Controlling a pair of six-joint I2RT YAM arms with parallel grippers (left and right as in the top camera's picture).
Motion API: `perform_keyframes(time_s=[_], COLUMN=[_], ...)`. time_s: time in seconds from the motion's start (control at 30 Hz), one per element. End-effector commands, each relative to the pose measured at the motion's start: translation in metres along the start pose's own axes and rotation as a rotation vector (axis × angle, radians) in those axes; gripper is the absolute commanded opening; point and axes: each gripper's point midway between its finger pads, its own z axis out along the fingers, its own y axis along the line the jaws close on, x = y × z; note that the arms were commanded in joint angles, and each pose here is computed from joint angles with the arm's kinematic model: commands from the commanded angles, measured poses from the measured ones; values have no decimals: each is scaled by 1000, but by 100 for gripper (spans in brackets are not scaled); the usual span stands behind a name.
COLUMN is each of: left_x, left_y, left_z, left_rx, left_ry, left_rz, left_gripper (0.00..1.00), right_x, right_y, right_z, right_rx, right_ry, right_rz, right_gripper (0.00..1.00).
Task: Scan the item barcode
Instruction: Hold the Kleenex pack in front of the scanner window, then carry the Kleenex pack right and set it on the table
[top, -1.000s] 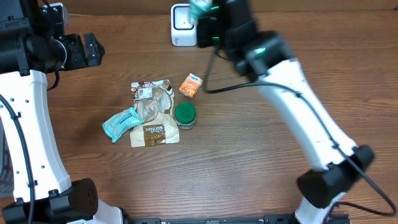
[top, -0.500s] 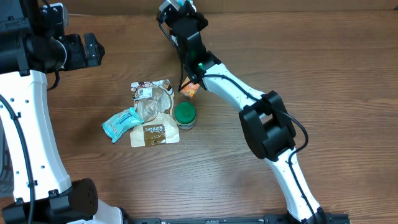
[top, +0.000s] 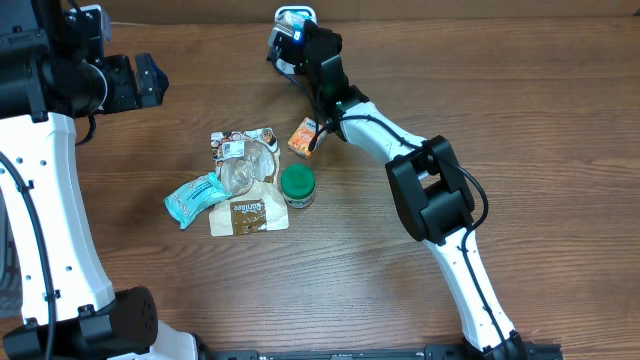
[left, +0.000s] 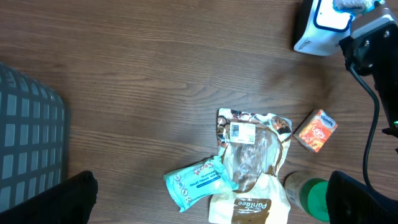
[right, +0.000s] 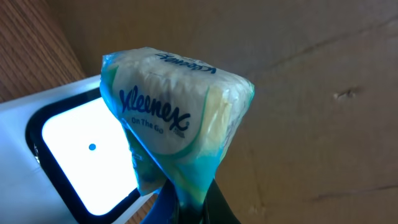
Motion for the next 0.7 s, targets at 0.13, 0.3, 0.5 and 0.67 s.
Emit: perform_keyframes(time_s=[0.13,0.3,0.5,0.67], left_x=[-4,-4,-4,-4], left_y=[-3,-3,-3,-3], left_z=[-5,-5,-5,-5], left_rx=[9,9,9,9], left_ry=[-21,-21,-21,-21], left_rz=[26,26,26,26], left_gripper=[100,100,100,100], right_x=[-51,-73,-49,3], right_y=[-78,-154,-199,-187], right_z=[-26,-70,-143,-208], right_rx=[95,71,-67,-231], right_ry=[-92,-92,103,405], right_rz=[162,458,949,1249], right_gripper=[4,4,4,4])
